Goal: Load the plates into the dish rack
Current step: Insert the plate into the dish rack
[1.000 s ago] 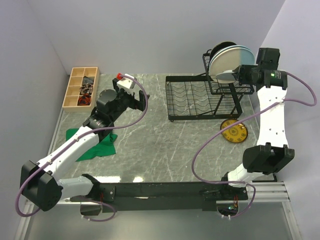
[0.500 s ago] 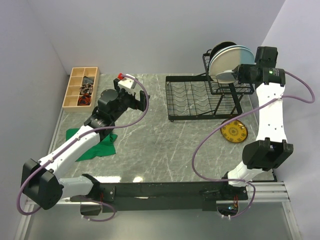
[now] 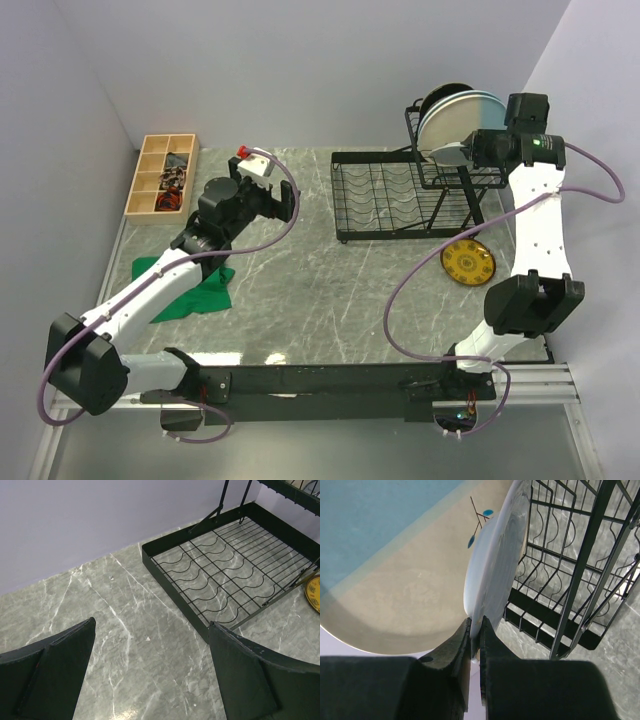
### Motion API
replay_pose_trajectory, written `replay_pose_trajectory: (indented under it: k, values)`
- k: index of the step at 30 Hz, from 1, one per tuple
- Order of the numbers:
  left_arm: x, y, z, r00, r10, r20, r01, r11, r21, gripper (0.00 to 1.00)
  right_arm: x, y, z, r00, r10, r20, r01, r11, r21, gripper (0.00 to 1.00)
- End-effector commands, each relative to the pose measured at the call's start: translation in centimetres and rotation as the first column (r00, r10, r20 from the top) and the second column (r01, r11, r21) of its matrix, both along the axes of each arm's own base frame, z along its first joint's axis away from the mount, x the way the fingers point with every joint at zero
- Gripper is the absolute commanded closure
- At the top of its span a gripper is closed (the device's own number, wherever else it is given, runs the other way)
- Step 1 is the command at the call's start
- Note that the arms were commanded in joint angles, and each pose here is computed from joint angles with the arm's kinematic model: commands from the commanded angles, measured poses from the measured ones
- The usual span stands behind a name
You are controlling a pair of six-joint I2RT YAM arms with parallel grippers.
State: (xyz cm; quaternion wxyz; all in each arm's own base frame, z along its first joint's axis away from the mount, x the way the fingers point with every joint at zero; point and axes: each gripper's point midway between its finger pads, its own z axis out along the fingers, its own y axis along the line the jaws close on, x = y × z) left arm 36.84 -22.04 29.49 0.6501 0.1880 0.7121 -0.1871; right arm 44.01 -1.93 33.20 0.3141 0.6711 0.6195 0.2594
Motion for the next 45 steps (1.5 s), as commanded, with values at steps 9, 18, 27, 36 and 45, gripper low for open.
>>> replay_pose_trajectory:
  k: [9,18,27,36,45]
  values:
    - [0.7,-0.2,3.0,0.998,0.008,0.056,-0.005,0.999,-0.048,0.01,1.7,-0.1,4.4,0.989,0.035,0.144,-0.026,0.997,-0.068,1.0]
    - [1.1,-0.2,3.0,0.998,0.011,0.057,-0.008,0.999,-0.05,0.01,1.5,0.0,4.8,0.986,0.063,0.153,-0.046,0.993,-0.11,1.0]
    - [0.8,-0.2,2.9,0.999,0.01,0.052,-0.007,0.998,-0.058,0.01,2.5,0.4,3.9,0.983,0.112,0.144,-0.093,0.987,-0.129,1.0]
    - [1.1,0.3,2.7,0.998,0.037,0.048,-0.035,0.998,-0.055,0.01,2.9,0.1,3.3,0.987,0.095,0.129,-0.079,0.989,-0.127,1.0]
    - [1.3,0.1,2.7,0.998,0.033,0.045,-0.03,0.998,-0.053,0.01,3.0,0.3,2.6,0.986,0.11,0.126,-0.094,0.987,-0.127,0.63]
